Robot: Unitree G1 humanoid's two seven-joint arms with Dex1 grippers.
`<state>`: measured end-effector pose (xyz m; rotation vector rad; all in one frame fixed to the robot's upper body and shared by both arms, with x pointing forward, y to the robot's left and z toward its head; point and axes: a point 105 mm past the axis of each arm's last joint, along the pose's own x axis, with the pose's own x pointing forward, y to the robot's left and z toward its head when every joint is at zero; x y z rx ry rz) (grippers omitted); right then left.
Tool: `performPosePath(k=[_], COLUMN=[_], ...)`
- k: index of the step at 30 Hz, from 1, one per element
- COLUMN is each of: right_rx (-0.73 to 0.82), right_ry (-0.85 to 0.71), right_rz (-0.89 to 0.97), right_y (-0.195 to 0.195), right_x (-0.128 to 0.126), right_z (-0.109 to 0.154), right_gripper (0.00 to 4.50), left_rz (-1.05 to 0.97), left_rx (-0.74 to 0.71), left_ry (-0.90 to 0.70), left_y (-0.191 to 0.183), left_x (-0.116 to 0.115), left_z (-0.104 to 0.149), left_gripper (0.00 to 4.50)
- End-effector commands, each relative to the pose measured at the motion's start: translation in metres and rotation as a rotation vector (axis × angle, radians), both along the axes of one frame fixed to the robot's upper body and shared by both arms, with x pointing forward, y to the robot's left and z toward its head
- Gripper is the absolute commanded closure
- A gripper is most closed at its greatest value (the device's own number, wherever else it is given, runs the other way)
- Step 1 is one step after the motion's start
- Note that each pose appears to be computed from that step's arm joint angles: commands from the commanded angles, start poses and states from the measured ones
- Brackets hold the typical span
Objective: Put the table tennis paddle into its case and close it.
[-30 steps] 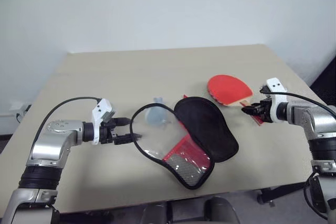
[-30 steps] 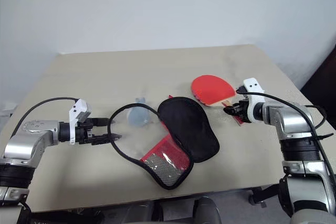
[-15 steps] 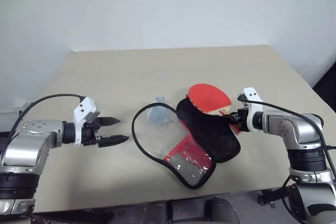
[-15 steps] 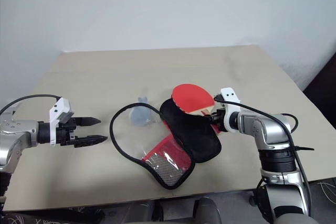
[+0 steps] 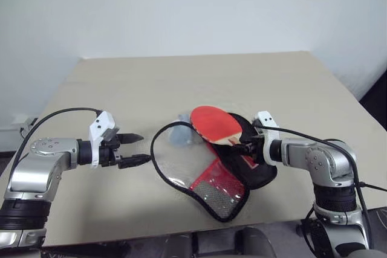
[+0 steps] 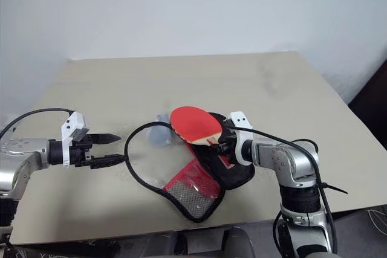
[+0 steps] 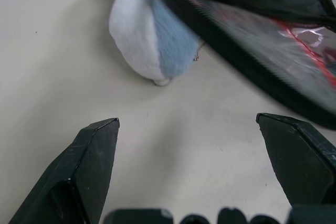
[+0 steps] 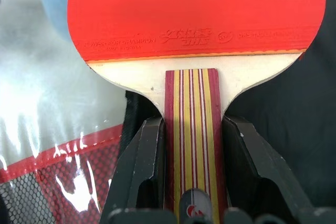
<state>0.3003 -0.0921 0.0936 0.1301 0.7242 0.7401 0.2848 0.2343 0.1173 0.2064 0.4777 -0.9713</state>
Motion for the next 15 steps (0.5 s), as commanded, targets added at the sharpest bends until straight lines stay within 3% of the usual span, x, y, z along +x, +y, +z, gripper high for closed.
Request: performPosePath(k=[1, 15], right_rx=[0.011, -0.022], right_ry=[-0.067, -0.056], right_rz=[-0.032, -0.109], right_y=[-0.008, -0.038], right_x=[0.0, -0.01], right_z=[0.016, 0.013], right_gripper=[3.31, 3.31], left_rz=[-0.03, -0.062], left_rx=[-0.007, -0.013], left_ry=[-0.047, -0.032], left_y=[-0.006, -0.013], left_x=[0.005, 0.013], left_z=[0.01, 0.005], left_gripper=[0.0, 0.0])
